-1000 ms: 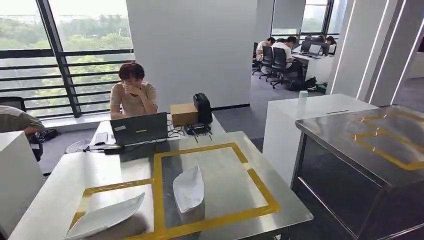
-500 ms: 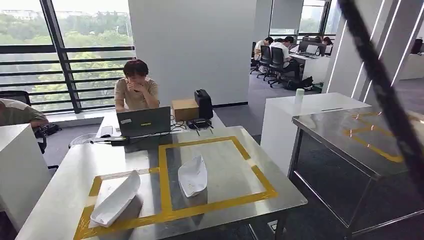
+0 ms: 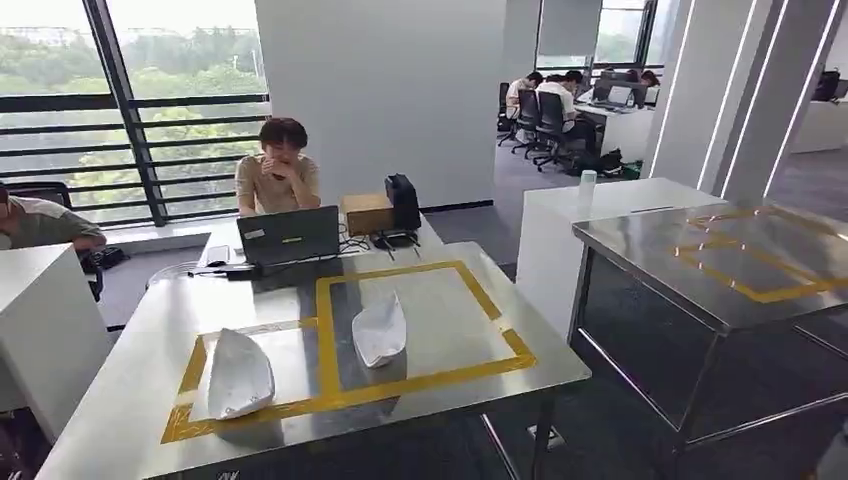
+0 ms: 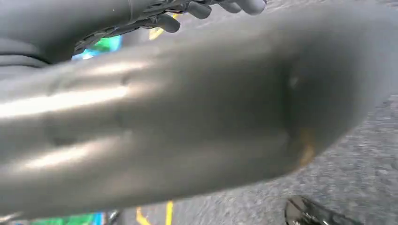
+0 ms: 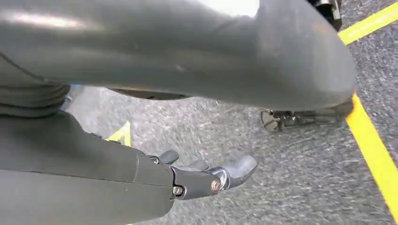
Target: Take the parts from the cabinet and place them on the table.
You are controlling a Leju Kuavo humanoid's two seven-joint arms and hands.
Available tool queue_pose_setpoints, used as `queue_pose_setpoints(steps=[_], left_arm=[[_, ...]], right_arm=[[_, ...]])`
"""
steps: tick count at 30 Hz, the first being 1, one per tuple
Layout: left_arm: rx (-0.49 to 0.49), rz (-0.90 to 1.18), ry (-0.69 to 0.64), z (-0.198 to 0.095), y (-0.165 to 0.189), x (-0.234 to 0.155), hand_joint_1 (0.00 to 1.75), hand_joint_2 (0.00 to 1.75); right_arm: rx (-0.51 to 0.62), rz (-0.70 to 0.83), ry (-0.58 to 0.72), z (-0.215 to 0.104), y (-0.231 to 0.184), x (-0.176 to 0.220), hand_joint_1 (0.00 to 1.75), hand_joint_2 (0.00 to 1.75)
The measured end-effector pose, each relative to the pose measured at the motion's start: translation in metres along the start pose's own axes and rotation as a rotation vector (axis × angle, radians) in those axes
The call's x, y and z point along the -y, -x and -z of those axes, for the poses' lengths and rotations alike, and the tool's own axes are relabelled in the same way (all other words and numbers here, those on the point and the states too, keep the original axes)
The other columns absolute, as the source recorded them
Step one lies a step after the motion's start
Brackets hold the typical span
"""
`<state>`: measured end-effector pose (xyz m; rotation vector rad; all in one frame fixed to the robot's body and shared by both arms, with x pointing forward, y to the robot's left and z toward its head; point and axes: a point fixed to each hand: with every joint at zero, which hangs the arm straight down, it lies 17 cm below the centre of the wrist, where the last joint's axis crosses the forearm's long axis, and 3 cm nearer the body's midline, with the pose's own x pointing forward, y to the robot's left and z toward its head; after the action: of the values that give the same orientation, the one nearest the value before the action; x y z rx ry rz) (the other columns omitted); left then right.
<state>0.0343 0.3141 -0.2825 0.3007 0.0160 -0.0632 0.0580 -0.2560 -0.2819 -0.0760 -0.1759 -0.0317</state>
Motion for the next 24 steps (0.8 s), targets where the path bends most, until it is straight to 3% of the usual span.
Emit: queue_pose_setpoints(steps=[12,20,24], left_arm=[[0.032,0.097,0.004,0.002,-0.005,-0.006,0.0,0.0],[-0.03,0.141,0.042,0.0,0.008,0.002,0.0,0.0],[-0.021,0.128,0.05,0.0,0.008,0.005,0.0,0.0]], right_arm=[[0.025,0.007,-0.013,-0.001,-0.009,-0.01,0.0,0.0],[-0.109,0.047,-0.011,-0.002,0.013,-0.008,0.0,0.0],[-0.107,0.06,-0.01,-0.002,0.013,-0.008,0.0,0.0]])
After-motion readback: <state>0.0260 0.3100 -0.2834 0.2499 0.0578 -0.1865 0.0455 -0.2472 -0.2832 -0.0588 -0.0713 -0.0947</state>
